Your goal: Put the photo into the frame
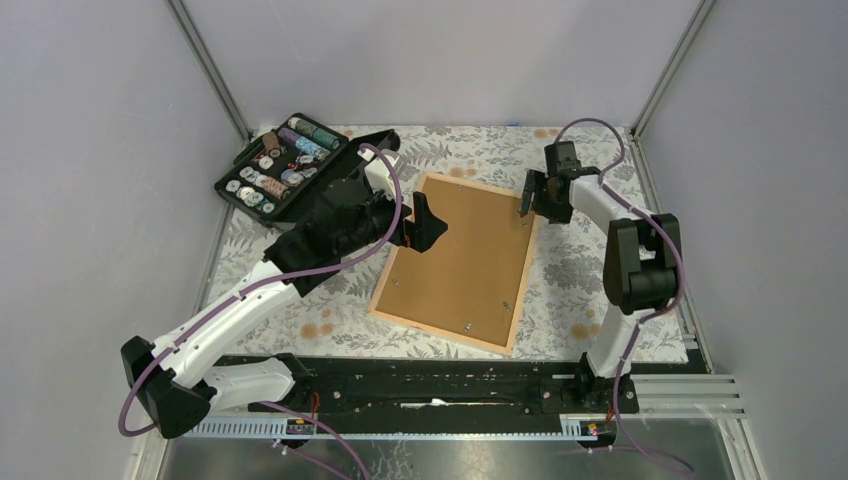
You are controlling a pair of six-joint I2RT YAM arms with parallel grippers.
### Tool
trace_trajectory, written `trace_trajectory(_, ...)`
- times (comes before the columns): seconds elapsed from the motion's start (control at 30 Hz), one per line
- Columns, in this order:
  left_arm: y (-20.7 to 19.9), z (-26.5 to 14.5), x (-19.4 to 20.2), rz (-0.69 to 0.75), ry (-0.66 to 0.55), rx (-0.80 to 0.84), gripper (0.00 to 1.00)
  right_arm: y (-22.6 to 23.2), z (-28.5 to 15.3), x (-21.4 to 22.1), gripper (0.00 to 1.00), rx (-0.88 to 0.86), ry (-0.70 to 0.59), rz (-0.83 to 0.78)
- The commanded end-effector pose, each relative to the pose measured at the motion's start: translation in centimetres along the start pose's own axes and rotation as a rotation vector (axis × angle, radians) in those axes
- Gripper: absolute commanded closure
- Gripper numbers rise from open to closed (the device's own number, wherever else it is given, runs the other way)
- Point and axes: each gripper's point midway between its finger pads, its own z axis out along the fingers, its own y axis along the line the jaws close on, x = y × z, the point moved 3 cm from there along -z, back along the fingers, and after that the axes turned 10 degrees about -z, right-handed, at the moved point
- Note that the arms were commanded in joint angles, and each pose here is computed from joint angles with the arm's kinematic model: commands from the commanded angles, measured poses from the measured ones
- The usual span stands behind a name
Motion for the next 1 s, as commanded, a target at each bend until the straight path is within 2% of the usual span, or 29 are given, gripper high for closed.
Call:
trace_trajectory(0.0,-0.8,-0.1,-0.9,0.001,-0.035,0.039,0.01,0.6,2.2,-0.7,0.24,-0.034,0.03,0.06)
trace_trajectory(0.17,-1.0,-0.1,-0.9,-0.003,-0.027,0.052,0.01,0.8,3.9,-0.3,0.32,-0.034,0.073,0.084)
trace_trajectory(0.3,-1.0,-0.1,-0.9,-0.003,-0.026,0.054,0.01,0.0,4.7,0.5,0.44,0.021,0.09,0.088)
trace_trajectory(0.53,-1.0,0.0,-0.8,-0.005,-0.024,0.056,0.01,-0.7,5.6,0.4,0.44,0.073,0.101,0.091)
trace_trajectory(0.57,-1.1,0.0,-0.8,-0.005,-0.024,0.056,0.01,-0.7,5.7,0.4,0.49,0.079,0.103,0.099)
trace_trajectory(0.67,-1.0,-0.1,-0.9,-0.005,-0.026,0.055,0.01,-0.9,5.6,0.5,0.71,0.103,0.101,0.137)
trace_trajectory(0.83,-1.2,-0.2,-0.9,-0.005,-0.027,0.063,0.01,-0.7,5.2,1.3,1.0,0.109,0.097,0.259)
trace_trajectory(0.97,-1.3,-0.3,-1.0,-0.007,-0.026,0.069,0.01,-0.3,5.2,1.6,1.0,0.1,0.09,0.345)
